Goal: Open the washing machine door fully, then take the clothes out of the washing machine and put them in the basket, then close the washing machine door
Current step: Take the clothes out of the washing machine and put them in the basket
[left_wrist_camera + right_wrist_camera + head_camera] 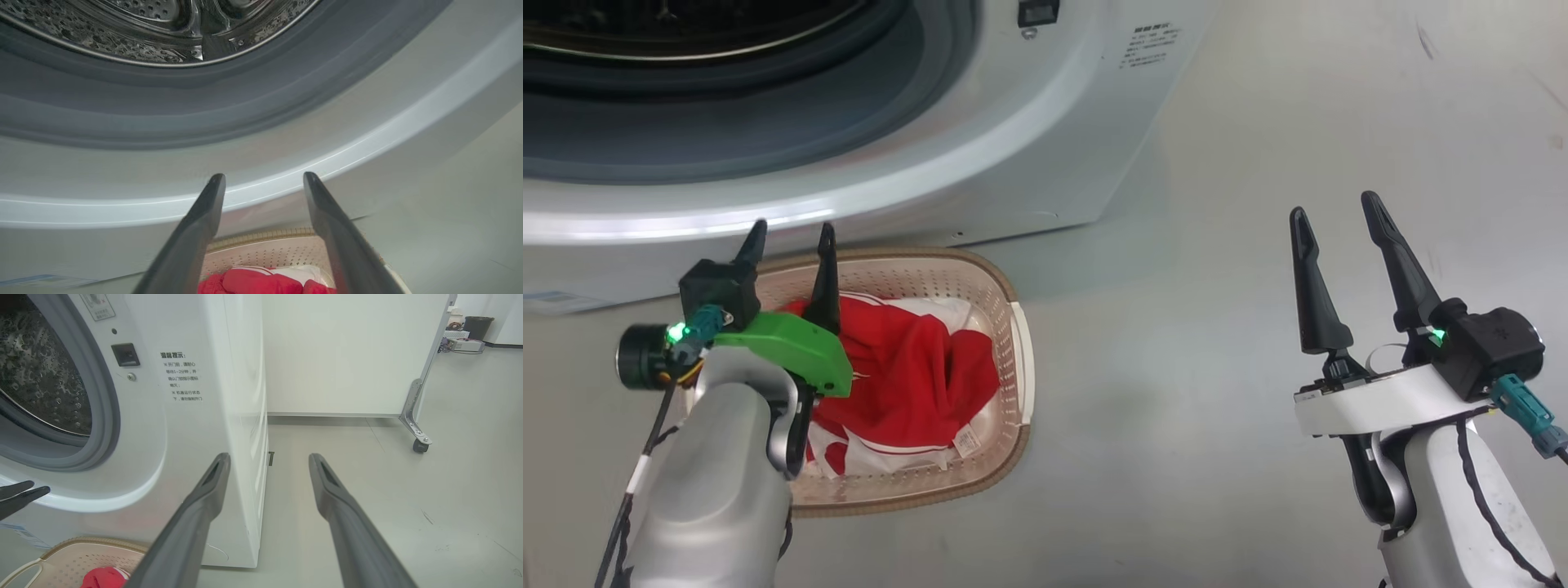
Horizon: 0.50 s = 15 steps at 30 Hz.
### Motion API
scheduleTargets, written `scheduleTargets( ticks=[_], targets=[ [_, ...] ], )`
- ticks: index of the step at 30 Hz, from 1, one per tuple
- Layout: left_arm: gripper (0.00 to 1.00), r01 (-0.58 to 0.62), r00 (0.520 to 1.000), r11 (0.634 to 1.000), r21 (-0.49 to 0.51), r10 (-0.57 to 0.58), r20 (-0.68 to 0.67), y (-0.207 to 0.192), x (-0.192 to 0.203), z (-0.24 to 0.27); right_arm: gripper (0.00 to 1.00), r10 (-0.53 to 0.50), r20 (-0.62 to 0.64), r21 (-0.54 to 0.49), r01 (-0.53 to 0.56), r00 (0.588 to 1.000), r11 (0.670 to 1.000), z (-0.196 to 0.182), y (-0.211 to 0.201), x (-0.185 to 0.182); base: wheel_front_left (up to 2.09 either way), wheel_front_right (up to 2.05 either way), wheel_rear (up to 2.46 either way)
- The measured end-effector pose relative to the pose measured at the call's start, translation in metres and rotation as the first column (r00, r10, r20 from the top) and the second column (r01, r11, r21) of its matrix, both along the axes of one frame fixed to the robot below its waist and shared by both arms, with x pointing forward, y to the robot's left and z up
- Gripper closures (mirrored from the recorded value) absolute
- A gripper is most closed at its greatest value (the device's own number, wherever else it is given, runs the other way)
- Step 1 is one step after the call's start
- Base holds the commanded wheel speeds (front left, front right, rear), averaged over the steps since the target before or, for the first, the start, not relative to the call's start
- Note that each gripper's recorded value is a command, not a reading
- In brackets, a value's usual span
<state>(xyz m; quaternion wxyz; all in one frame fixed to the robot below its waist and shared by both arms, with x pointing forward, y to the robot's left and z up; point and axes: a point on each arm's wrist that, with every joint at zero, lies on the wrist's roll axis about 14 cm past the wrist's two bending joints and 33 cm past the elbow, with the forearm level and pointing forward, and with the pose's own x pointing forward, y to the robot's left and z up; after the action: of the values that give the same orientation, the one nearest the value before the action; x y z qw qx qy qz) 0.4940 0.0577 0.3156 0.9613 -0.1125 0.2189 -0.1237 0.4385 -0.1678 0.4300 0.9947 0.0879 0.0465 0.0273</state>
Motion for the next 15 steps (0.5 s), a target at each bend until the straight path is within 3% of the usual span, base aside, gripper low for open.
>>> scheduleTargets(
  ticks=[5, 15],
  targets=[
    [0.00, -0.046, 0.986, 0.998, -0.037, 0.051, 0.158, 0.012, 0.014, 0.057, 0.00, 0.006, 0.014, -0.008, -0.006, 1.000, 1.000, 0.008, 0.000, -0.007, 0.00, 0.00, 0.00],
    [0.00, -0.139, 0.940, 0.990, -0.015, 0.137, 0.314, 0.048, -0.014, 0.120, 0.00, 0.037, 0.055, -0.003, -0.037, 0.998, 0.999, 0.028, 0.013, -0.018, 0.00, 0.00, 0.00]
  ],
)
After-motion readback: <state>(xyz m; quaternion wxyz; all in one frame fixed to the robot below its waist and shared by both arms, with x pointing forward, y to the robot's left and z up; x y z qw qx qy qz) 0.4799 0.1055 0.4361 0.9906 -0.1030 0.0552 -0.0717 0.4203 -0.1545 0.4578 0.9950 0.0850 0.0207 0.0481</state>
